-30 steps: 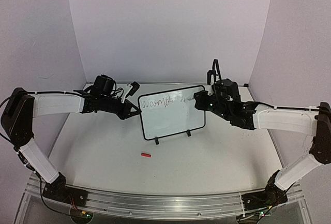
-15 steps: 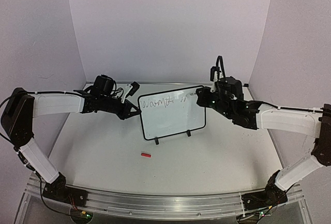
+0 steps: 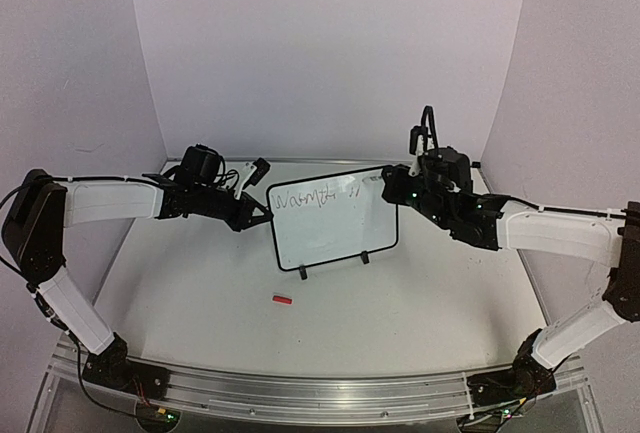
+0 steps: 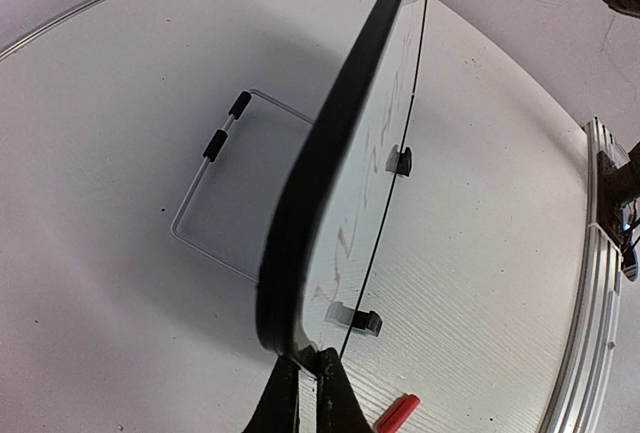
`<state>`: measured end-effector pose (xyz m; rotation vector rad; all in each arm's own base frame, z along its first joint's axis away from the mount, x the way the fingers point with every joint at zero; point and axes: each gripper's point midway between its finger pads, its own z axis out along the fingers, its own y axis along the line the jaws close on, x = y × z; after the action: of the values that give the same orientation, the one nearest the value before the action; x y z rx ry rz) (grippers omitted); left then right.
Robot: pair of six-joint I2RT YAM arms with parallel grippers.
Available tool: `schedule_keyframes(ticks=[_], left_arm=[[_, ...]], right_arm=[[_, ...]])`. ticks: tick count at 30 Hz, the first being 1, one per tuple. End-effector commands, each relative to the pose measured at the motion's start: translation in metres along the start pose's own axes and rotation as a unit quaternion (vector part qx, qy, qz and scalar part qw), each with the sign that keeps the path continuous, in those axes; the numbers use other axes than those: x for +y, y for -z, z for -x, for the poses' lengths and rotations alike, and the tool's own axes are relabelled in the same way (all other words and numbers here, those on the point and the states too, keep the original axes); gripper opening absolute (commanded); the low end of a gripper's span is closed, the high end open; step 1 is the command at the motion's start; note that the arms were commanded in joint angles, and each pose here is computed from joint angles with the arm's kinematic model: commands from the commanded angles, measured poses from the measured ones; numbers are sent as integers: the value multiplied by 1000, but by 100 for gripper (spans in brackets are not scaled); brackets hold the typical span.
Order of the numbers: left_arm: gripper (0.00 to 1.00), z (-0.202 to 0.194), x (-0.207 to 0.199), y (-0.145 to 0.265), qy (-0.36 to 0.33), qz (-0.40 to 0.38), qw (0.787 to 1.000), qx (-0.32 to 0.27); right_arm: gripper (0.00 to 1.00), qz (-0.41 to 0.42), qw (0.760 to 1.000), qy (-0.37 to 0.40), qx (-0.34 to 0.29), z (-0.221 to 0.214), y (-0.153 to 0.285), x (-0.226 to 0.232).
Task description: Write a sentence on the whiteboard
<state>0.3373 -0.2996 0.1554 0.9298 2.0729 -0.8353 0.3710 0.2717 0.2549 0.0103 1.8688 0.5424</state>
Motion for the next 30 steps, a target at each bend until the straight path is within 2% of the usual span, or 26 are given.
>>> schedule_keyframes(ticks=[1, 16, 30], left_arm=[[0, -12, 14, -4, -11, 34, 999, 29], [0, -11, 14, -3, -12, 35, 999, 27], [0, -11, 14, -4, -11, 33, 999, 28]], right_arm=[[0, -15, 1000, -5, -5, 2, -3, -5], [0, -37, 999, -12, 29, -26, -3, -22], [0, -47, 999, -10, 7, -10, 4, -24]])
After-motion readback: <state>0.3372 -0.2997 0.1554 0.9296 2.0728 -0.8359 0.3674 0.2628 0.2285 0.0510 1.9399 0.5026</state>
